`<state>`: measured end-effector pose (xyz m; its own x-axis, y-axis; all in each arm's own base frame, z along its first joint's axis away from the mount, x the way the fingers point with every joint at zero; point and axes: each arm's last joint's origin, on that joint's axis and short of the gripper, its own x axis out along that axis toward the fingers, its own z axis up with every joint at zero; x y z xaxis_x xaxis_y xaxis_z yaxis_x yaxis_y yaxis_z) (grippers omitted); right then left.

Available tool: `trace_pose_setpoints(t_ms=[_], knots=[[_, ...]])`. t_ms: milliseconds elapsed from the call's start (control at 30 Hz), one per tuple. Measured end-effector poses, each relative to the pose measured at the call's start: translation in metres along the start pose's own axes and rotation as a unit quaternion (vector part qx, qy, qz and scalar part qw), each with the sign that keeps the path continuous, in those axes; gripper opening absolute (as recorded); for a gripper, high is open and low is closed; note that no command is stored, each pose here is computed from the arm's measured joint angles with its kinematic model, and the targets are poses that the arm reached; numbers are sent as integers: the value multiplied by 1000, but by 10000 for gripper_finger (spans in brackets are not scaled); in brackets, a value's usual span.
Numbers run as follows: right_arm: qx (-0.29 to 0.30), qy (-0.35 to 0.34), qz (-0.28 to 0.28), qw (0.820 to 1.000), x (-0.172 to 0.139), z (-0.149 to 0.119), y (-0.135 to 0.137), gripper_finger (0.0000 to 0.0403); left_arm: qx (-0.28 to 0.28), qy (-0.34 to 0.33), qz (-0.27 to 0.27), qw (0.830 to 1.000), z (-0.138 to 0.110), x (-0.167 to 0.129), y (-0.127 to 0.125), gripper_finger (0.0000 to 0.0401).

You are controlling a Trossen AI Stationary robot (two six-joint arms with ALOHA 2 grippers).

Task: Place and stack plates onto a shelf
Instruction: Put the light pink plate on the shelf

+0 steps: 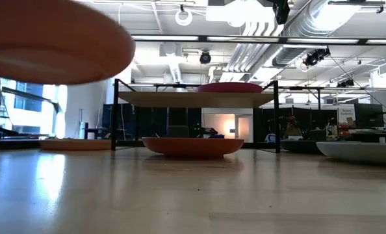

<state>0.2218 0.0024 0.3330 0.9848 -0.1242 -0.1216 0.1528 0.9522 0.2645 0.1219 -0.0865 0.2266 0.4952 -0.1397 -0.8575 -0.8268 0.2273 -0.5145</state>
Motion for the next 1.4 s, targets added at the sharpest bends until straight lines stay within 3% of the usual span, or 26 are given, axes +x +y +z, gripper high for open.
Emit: trace_pose_setpoints(t_ms=[300, 700, 1100, 1400], knots=[[12, 0, 0, 1000, 0, 0, 0, 0, 38, -18, -29, 999, 6, -15, -39, 0], [12, 0, 0, 1000, 0, 0, 0, 0, 124, -73, -59, 988, 37, -35, -101, 0], [12, 1, 19, 1000, -1, 0, 4, 0, 146, -52, -57, 986, 71, -47, -112, 0], [12, -1, 14, 1000, -1, 0, 4, 0, 164, -91, -58, 981, 109, -68, -115, 0]])
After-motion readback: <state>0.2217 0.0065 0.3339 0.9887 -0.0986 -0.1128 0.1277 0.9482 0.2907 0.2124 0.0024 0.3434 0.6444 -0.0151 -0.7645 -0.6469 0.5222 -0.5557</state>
